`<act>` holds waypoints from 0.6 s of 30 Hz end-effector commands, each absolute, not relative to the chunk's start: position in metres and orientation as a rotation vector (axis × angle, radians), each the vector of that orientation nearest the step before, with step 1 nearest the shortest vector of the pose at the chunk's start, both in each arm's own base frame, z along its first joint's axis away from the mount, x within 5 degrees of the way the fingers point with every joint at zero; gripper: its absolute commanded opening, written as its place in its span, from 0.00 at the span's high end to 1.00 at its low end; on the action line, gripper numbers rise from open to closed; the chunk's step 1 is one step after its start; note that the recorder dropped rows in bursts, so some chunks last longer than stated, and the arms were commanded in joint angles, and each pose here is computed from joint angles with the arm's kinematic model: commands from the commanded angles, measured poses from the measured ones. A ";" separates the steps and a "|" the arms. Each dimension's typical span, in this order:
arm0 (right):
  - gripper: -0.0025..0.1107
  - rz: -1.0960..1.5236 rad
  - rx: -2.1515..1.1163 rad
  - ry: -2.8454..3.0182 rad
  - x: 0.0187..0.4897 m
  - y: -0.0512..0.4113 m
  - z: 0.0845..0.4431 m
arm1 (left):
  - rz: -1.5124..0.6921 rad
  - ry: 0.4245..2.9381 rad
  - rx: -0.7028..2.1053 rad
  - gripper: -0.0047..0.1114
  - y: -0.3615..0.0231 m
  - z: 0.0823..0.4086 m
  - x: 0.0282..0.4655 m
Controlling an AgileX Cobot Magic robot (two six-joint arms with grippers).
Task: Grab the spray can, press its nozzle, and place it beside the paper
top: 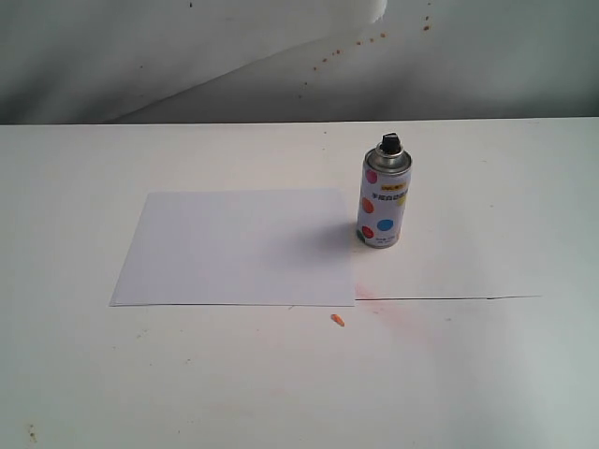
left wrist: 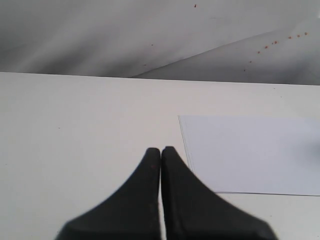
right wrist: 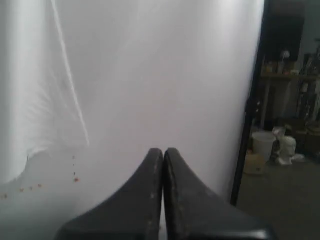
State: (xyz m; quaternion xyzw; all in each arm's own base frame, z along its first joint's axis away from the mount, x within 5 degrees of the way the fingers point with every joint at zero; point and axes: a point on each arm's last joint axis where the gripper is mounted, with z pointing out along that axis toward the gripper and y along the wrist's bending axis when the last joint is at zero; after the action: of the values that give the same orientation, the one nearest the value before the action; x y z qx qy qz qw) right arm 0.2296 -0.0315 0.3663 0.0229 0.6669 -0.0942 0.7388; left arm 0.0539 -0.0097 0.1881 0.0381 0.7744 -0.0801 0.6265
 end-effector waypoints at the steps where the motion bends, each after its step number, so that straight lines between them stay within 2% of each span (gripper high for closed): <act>1: 0.98 -0.224 0.002 1.589 0.262 -0.033 0.339 | -0.188 1.769 0.091 0.94 -0.010 0.187 0.054; 6: 0.98 -0.224 -0.057 1.699 0.286 -0.030 0.307 | -0.188 1.769 0.091 0.94 -0.010 0.187 0.054; 12: 0.98 -0.247 -0.252 1.635 0.298 -0.012 0.300 | -0.188 1.769 0.091 0.94 -0.010 0.187 0.054; 18: 0.98 -0.185 -0.219 1.609 0.307 -0.008 0.291 | -0.188 1.769 0.091 0.94 -0.010 0.187 0.054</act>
State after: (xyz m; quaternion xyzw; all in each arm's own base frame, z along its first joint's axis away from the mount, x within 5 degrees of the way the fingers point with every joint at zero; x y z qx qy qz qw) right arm 0.3041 -0.0089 0.2924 -0.0950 0.7223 -0.0853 0.6797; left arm 0.0539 -0.0097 0.1881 0.0379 0.7744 -0.0802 0.6264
